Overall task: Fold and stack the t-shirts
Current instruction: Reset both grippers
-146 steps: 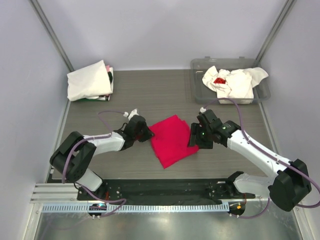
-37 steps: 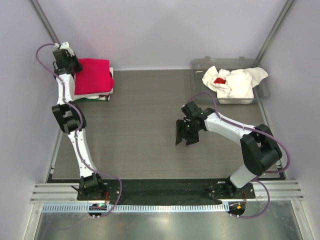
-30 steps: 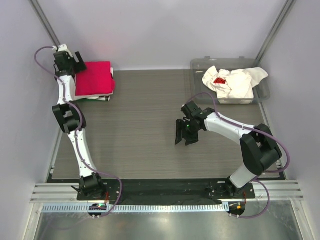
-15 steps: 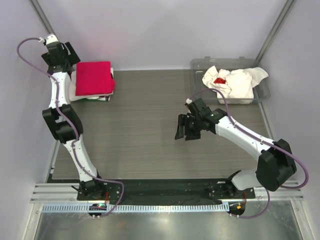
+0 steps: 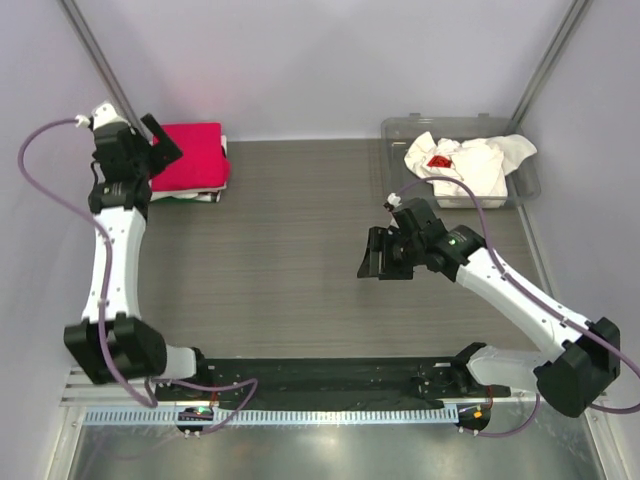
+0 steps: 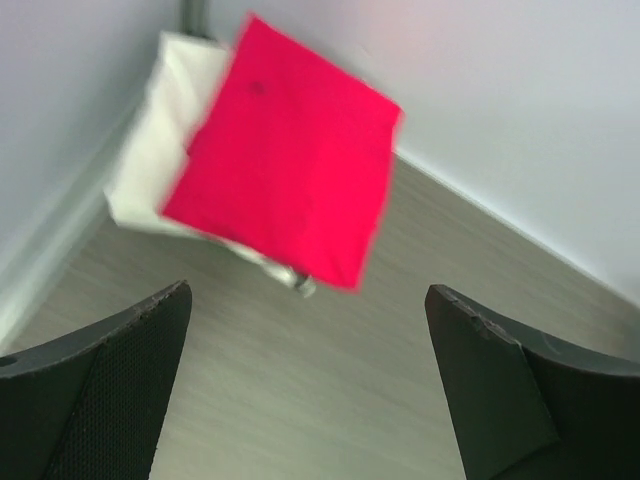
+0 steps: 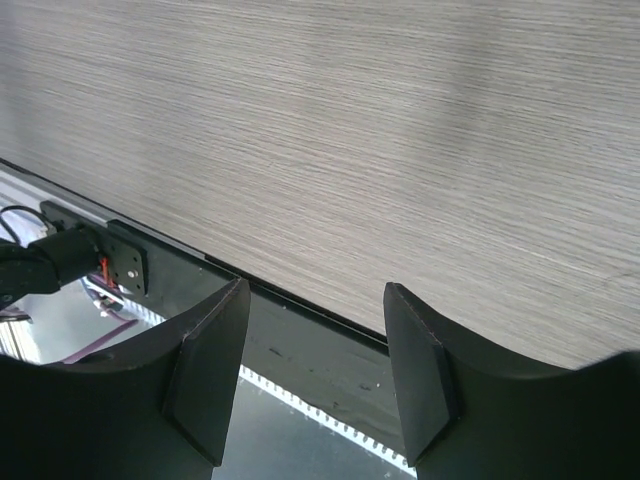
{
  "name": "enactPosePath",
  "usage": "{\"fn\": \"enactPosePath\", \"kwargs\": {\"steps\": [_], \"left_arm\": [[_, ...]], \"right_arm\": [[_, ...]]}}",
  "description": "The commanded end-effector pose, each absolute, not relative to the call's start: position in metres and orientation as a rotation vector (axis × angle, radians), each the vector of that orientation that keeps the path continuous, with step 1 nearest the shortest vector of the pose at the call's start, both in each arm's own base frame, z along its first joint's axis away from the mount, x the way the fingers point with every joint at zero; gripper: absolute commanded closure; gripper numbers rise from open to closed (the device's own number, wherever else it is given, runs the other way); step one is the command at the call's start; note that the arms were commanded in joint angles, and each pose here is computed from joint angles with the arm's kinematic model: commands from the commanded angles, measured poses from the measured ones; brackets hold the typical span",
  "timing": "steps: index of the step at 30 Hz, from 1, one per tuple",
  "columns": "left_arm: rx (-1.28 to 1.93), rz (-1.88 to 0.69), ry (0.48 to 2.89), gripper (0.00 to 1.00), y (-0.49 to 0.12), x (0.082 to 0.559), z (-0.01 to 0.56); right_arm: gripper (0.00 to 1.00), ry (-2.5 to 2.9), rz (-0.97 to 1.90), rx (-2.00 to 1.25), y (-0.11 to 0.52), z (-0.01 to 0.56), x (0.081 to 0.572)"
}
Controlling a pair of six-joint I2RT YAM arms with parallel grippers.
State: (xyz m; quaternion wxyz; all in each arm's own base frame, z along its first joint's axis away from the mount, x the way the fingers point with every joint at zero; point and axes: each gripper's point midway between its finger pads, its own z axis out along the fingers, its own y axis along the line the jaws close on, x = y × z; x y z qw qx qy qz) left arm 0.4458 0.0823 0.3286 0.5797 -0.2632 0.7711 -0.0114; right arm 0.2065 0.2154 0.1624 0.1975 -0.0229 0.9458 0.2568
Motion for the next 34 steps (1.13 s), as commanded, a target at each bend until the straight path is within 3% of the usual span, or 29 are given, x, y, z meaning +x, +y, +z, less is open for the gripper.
{"fn": "enactPosePath", "kwargs": {"steps": [1, 2, 5, 14, 17, 30, 34], "left_arm": [[-0.606, -0.305, 1.892, 0.0, 0.03, 0.394, 0.317], [-0.607, -0.346, 1.965, 0.0, 0.019, 0.378, 0.289], [-0.51, -0.484, 1.97, 0.0, -0.012, 0.338, 0.286], [-0.482, -0.543, 2.085, 0.0, -0.039, 0.238, 0.22], [-0.492, -0.579, 2.148, 0.0, -0.047, 0.225, 0.194], [-0.465, -0.609, 2.152, 0.0, -0.055, 0.227, 0.19], [-0.449, -0.608, 2.158, 0.0, -0.059, 0.226, 0.189]], "right_arm": [[0.38, 2.576, 0.747, -0.03, 0.212, 0.185, 0.204], [0.38, 2.565, 0.755, -0.023, 0.21, 0.187, 0.201], [0.38, 2.575, 0.756, -0.009, 0.205, 0.181, 0.193], [0.37, 2.539, 0.8, 0.137, 0.188, 0.176, 0.169], [0.37, 2.537, 0.827, 0.209, 0.186, 0.174, 0.163], [0.37, 2.477, 0.87, 0.407, 0.172, 0.167, 0.152], [0.36, 2.428, 0.887, 0.338, 0.173, 0.182, 0.155]]}}
